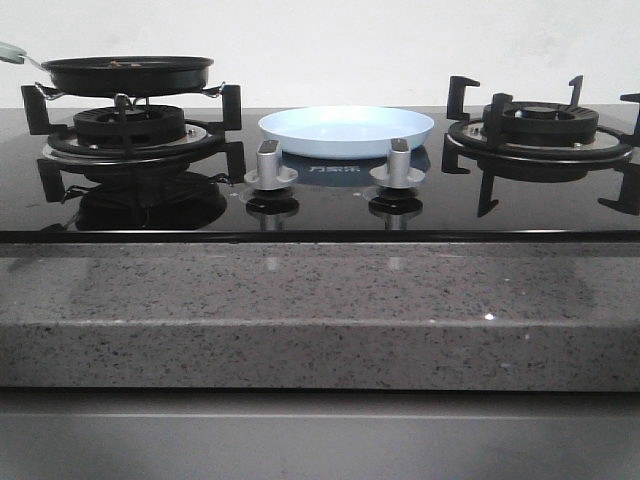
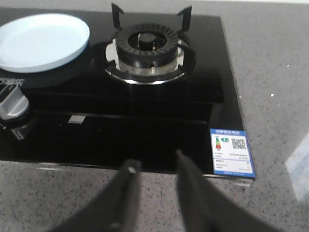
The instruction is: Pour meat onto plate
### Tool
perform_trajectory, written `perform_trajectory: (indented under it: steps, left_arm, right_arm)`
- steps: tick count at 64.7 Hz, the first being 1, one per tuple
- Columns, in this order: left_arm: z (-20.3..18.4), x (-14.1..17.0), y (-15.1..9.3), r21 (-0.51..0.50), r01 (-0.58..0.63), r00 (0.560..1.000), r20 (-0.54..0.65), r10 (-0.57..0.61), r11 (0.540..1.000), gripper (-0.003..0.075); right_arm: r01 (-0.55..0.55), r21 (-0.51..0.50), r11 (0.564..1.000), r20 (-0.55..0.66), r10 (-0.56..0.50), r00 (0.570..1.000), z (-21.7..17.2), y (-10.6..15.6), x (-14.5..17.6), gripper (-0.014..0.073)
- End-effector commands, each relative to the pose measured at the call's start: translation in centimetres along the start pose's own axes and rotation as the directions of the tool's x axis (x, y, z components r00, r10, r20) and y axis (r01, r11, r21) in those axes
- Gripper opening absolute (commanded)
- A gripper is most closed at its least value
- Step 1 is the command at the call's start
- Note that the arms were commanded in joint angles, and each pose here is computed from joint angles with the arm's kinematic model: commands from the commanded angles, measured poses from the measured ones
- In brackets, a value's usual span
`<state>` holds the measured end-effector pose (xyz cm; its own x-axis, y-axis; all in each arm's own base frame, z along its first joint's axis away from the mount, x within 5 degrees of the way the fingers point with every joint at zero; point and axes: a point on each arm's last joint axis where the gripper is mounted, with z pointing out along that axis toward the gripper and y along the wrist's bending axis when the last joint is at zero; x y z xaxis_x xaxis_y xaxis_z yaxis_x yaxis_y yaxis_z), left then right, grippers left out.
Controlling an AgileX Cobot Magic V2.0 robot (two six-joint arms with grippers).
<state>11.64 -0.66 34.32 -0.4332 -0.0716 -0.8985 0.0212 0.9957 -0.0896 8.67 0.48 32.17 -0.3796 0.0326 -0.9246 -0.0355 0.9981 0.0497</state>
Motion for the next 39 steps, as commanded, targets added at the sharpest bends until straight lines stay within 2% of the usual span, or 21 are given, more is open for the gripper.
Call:
perform_trajectory:
  steps: [1, 5, 12, 30, 39]
  left_arm:
    - [-0.1, -1.4, -0.1, 0.003, -0.002, 0.997, 0.081, 0.002, 1.000, 0.0511]
    - [0.0, -1.4, -0.1, 0.003, -0.002, 0.997, 0.079, 0.002, 1.000, 0.0512]
    - [0.0, -1.3, -0.1, 0.003, -0.002, 0.997, 0.075, 0.002, 1.000, 0.0512]
    - [0.0, -1.3, -0.1, 0.003, -0.002, 0.997, 0.074, 0.002, 1.000, 0.0512]
    - [0.0, -1.3, -0.1, 0.005, 0.002, 0.997, 0.074, -0.002, 1.000, 0.0512]
  right_arm:
    - [0.007, 0.008, 1.000, 0.054, -0.008, 0.999, 0.2, -0.1, -1.2, 0.0464]
    - [-0.008, -0.001, 1.000, 0.037, 0.008, 0.999, 0.4, 0.0, -1.2, 0.0498]
    - [-0.051, -0.043, 0.998, -0.017, 0.050, 0.999, 1.0, 0.4, -1.7, 0.0475]
    - [-0.046, -0.233, 0.971, -0.149, 0.011, 0.989, 4.3, 2.3, -5.6, 0.0434]
    - [-0.056, -0.273, 0.960, -0.206, -0.002, 0.979, 7.0, 2.7, -8.0, 0.0434]
